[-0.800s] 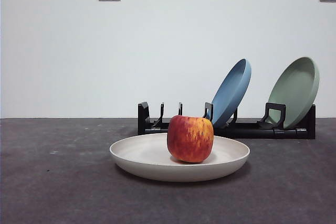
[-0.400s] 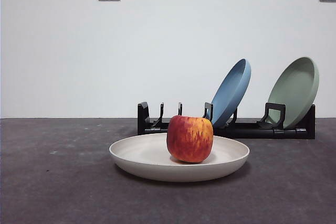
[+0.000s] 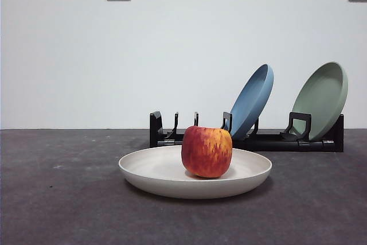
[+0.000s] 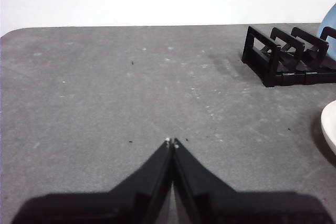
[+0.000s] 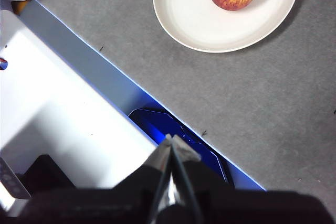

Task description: Take the yellow plate from the plate rack,put the plate on the table,take the apple from the table,put the apple in the plate

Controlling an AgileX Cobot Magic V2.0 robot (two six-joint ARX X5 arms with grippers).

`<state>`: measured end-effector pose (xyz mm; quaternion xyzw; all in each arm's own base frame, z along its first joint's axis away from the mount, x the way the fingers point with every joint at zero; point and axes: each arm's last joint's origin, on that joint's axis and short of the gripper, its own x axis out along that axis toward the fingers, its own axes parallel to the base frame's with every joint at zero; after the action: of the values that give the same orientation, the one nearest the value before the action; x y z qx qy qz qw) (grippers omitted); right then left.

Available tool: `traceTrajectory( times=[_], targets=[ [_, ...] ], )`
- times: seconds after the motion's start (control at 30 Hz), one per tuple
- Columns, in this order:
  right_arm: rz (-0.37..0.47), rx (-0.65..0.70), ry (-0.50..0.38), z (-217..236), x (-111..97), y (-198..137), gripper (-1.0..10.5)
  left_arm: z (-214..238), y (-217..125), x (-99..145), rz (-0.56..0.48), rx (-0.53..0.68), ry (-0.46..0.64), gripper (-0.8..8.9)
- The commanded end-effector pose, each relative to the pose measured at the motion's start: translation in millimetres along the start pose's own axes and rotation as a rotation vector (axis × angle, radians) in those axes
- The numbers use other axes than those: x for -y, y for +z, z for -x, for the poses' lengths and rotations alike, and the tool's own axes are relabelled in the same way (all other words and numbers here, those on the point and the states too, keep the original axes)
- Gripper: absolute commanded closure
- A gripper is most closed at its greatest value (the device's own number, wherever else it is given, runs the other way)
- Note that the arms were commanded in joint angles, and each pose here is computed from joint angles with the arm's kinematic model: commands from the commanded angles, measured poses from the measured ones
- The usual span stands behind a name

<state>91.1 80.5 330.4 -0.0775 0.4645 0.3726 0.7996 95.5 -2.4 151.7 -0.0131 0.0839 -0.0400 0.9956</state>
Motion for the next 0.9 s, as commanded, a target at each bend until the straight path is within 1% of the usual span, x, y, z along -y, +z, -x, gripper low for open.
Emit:
traceTrajectory(
  times=[0.03, 0.53, 0.6, 0.63, 0.7, 0.83, 0.9],
  targets=[
    [-0.008, -0.005, 0.001, -1.7, 0.2, -1.1, 9.5, -1.2, -4.2, -0.5, 0.008, -0.01, 0.004, 8.17],
    [-0.005, -0.001, -0.005, -1.0, 0.9, -1.3, 9.5, -1.2, -4.2, -0.5, 0.008, -0.01, 0.004, 8.17],
    [0.039, 0.034, -0.047, 5.0, 4.5, -3.9, 9.5, -1.2, -4.2, -0.4, 0.008, -0.009, 0.003, 8.17],
    [0.043, 0.067, -0.062, 8.3, 6.7, -4.1, 9.5, -1.2, -4.2, -0.5, 0.008, -0.009, 0.004, 8.17],
    [0.027, 0.177, -0.102, 17.4, 11.7, -2.1, 9.5, -1.2, -4.2, -0.5, 0.008, -0.009, 0.004, 8.17],
    [-0.016, 0.452, -0.169, 38.8, 23.6, -3.9, 9.5, -1.2, -4.1, -0.5, 0.008, -0.009, 0.004, 8.17],
    [-0.018, 0.581, -0.23, 43.7, 29.7, -10.4, 9.5, -1.2, -4.1, -0.5, 0.008, -0.009, 0.004, 8.17]
  ],
)
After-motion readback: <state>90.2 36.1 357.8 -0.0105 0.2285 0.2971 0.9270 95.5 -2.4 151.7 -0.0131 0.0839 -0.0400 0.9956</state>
